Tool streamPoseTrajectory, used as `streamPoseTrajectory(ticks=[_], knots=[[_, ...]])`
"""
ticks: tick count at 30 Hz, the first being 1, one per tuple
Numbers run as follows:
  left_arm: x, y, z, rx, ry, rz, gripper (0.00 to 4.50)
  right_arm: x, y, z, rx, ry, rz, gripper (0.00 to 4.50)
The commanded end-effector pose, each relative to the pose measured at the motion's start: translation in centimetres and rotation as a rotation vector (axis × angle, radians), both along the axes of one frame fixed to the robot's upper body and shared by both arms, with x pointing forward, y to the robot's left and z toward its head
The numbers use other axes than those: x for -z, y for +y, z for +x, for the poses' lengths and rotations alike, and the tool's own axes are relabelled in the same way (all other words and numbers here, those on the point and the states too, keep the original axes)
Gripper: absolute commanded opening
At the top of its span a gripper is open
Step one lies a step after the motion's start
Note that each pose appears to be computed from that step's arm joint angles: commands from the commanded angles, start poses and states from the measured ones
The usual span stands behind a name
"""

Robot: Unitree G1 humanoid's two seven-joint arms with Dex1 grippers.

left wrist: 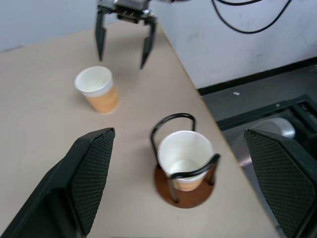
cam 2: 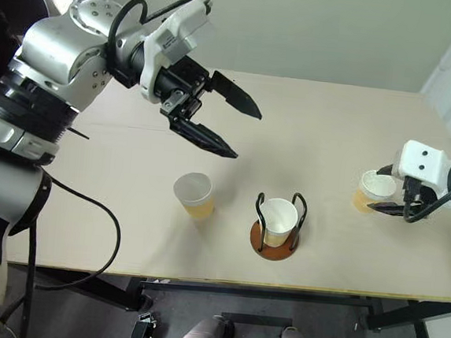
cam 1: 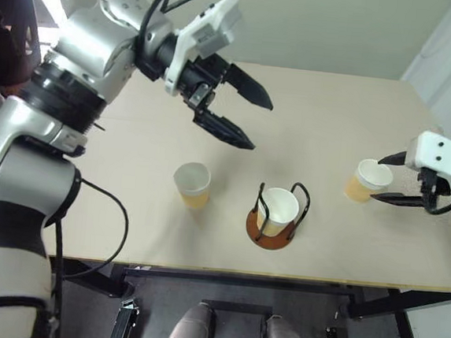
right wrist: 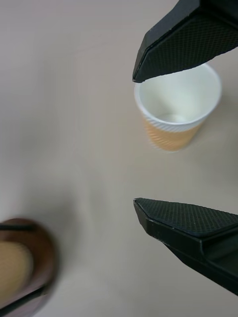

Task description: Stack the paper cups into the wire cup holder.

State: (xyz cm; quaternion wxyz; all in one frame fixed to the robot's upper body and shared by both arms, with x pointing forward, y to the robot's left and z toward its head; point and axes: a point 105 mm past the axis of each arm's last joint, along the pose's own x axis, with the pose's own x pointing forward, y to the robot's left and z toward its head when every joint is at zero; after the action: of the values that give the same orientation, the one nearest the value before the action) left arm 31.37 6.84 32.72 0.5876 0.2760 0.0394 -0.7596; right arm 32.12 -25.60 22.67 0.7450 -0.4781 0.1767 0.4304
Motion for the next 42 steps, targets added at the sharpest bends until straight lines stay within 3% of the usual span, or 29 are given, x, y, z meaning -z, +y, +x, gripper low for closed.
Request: streamPoseTrajectory(ticks=[1, 8, 23, 26, 33, 35, 42], knots=[[-0.1, 0.3, -0.8, 0.041, -0.032, 0.013, 4.48, -0.2, -1.5, 1.2, -0.012, -0.083, -0.158, 3.78], [1.3, 1.2, -0.4, 0.028, -0.089, 0.071, 4.48, 0.6, -3.0, 2.9, -0.018, -0.11, -0.269, 3.78], [0.8, 0.9, 1.2, -0.018, -0.146, 0.02, 4.48, 2.2, -1.1, 5.2, -0.083, -0.096, -0.303, 3.78], [0.8, 1.0, 1.4, -0.026, -0.153, 0.016, 4.5, 2.7, -1.4, 5.5, -0.089, -0.082, -0.347, 3.16], [1.0, 1.5, 1.9, -0.051, -0.166, 0.023, 4.5, 3.4, -2.4, 4.3, -0.104, 0.032, -0.399, 0.6], [1.0, 1.7, 2.0, -0.056, -0.166, 0.025, 4.5, 3.4, -2.4, 3.9, -0.113, 0.053, -0.395, 0.04], [1.6, 2.4, 2.2, -0.071, -0.173, 0.05, 4.5, 0.9, -1.2, 1.7, -0.157, 0.084, -0.369, 0.04]])
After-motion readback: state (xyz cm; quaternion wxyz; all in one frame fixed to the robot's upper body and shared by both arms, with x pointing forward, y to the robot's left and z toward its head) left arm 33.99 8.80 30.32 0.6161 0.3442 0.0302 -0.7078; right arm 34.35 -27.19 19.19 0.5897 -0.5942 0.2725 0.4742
